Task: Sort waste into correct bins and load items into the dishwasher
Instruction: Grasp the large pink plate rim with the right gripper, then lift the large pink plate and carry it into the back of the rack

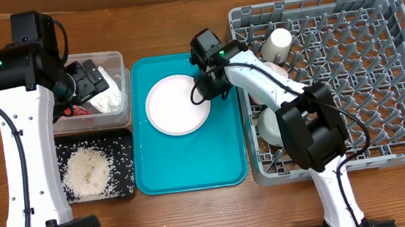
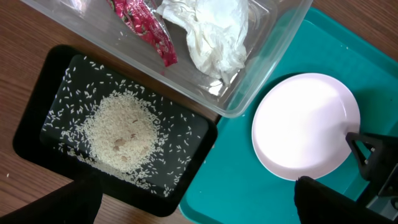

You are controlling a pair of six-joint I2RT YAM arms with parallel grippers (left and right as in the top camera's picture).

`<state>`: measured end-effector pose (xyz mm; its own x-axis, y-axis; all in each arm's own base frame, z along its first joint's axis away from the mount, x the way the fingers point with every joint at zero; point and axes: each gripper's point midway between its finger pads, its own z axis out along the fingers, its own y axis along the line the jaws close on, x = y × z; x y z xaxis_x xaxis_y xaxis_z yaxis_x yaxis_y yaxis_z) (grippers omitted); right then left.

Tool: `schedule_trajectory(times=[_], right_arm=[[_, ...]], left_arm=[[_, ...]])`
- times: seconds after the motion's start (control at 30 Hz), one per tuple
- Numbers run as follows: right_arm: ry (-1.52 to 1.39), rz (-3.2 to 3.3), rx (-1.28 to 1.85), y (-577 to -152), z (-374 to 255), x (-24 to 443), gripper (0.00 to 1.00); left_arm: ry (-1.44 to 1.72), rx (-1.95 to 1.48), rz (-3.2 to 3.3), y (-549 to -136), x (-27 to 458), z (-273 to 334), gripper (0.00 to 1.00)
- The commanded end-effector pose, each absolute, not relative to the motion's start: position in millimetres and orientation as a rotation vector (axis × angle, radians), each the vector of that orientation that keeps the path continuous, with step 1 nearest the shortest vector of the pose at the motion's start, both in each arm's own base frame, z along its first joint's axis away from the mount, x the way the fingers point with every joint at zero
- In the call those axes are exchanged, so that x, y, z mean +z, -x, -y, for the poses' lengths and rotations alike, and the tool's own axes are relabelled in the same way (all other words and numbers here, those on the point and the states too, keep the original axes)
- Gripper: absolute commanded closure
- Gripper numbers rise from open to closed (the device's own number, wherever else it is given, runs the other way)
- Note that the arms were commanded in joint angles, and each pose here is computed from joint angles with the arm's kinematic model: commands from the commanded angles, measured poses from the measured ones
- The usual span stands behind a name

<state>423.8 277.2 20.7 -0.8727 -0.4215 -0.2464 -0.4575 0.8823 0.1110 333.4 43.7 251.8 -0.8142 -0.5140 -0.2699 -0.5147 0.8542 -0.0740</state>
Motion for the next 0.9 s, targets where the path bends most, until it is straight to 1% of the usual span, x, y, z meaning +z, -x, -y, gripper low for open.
schedule_trajectory(times=[0.0, 0.23, 0.3, 0.4, 0.5, 0.73, 0.87], right_arm=[[0.697, -2.845, 0.234, -416, -282, 18, 0.71], [0.715, -2.869, 0.223, -408, -282, 16, 0.76], [0.715, -2.87, 0.223, -408, -282, 16, 0.79], [0.714, -2.865, 0.225, -409, -283, 16, 0.88], [0.718, -2.869, 0.224, -407, -283, 16, 0.94], [0.722, -2.875, 0.221, -405, -283, 16, 0.94], [0.726, -2.888, 0.215, -401, -281, 8, 0.91]], left_arm=[[0.752, 0.019, -2.76, -334, 251, -43, 0.0], [0.751, 0.019, -2.76, -334, 251, -43, 0.0], [0.752, 0.019, -2.76, -334, 251, -43, 0.0], [0.752, 0.019, -2.76, -334, 251, -43, 0.0], [0.752, 0.019, -2.76, -334, 251, -43, 0.0], [0.752, 0.019, -2.76, -334, 251, -43, 0.0], [0.752, 0.019, -2.76, -334, 251, -43, 0.0]])
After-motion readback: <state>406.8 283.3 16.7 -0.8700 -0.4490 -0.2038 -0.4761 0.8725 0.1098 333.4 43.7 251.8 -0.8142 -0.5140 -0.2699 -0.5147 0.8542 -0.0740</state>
